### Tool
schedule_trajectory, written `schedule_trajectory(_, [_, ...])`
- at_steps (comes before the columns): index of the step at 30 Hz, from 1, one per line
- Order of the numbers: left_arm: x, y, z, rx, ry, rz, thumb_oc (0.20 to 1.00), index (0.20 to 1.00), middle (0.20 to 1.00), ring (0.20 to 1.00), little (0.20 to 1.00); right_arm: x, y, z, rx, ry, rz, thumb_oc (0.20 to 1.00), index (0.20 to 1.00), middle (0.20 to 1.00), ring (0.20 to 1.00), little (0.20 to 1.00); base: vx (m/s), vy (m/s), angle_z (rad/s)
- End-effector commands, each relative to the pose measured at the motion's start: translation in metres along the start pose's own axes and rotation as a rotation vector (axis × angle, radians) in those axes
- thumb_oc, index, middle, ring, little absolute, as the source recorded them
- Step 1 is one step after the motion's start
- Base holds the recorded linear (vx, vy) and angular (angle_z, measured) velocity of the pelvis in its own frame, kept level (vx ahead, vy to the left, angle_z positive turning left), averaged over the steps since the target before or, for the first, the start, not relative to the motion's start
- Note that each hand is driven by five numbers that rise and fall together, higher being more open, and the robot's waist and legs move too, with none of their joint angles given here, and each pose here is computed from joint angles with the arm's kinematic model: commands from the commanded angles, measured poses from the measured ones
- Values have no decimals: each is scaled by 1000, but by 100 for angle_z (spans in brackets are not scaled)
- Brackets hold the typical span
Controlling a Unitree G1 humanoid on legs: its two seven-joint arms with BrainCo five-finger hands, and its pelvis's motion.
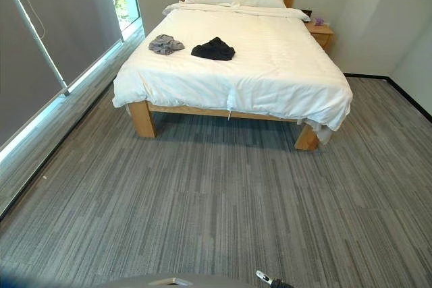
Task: Pick up bed clothes into laundry basket.
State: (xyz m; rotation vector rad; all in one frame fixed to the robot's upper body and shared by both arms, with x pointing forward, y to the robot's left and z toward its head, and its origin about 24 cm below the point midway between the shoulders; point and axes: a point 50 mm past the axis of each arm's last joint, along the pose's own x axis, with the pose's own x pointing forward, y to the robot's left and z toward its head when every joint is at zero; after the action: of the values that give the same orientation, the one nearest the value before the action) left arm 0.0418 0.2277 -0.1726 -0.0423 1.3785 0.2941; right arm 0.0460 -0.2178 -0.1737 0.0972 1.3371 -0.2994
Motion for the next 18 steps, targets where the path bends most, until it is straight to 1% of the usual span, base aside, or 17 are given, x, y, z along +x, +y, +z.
schedule_trajectory(1, [1, -7, 14, 3, -39, 0, 1000, 1000, 1000, 1000, 1000, 2, 7, 15, -28, -21, 15, 1000, 1000, 1000, 1000, 1000, 0, 0, 0])
schedule_trajectory(3, [1, -7, 14, 0, -35, -2, 1000, 1000, 1000, 1000, 1000, 2, 6, 14, -28, -17, 13, 1000, 1000, 1000, 1000, 1000, 6, 11, 3])
schedule_trajectory(6, [0, -7, 11, 3, -9, -21, 1000, 1000, 1000, 1000, 1000, 2, -2, 19, 24, -14, 3, 1000, 1000, 1000, 1000, 1000, 12, 19, 3])
schedule_trajectory(9, [1, -8, 28, 49, -56, -32, 1000, 1000, 1000, 1000, 1000, 2, -10, 37, -3, -46, -16, 1000, 1000, 1000, 1000, 1000, 0, 0, 0])
schedule_trajectory(10, [1, -8, 38, 56, -79, -37, 1000, 1000, 1000, 1000, 1000, 1, -12, 49, -40, -70, -16, 1000, 1000, 1000, 1000, 1000, 9, 32, -1])
schedule_trajectory(12, [0, -5, 54, 28, -87, -39, 1000, 1000, 1000, 1000, 1000, -1, -13, 90, -220, -146, -28, 1000, 1000, 1000, 1000, 1000, 9, 26, -2])
schedule_trajectory(13, [-1, -7, 70, 31, -127, -44, 1000, 1000, 1000, 1000, 1000, -4, -9, 109, -255, -192, -29, 1000, 1000, 1000, 1000, 1000, 0, 0, 0])
schedule_trajectory(14, [-3, -11, 90, 40, -188, -48, 1000, 1000, 1000, 1000, 1000, -7, -2, 128, -280, -252, -23, 1000, 1000, 1000, 1000, 1000, 0, 0, 0])
schedule_trajectory(15, [-13, -19, 135, 27, -357, -50, 1000, 1000, 1000, 1000, 1000, -20, 10, 170, -316, -422, -8, 1000, 1000, 1000, 1000, 1000, -34, 15, 2])
schedule_trajectory(17, [-34, -28, 180, -51, -605, -96, 1000, 1000, 1000, 1000, 1000, -43, 24, 205, -321, -648, 30, 1000, 1000, 1000, 1000, 1000, -59, 13, -3])
schedule_trajectory(18, [-50, -30, 196, -52, -729, -125, 1000, 1000, 1000, 1000, 1000, -56, 26, 214, -320, -746, 46, 1000, 1000, 1000, 1000, 1000, -31, 7, -6])
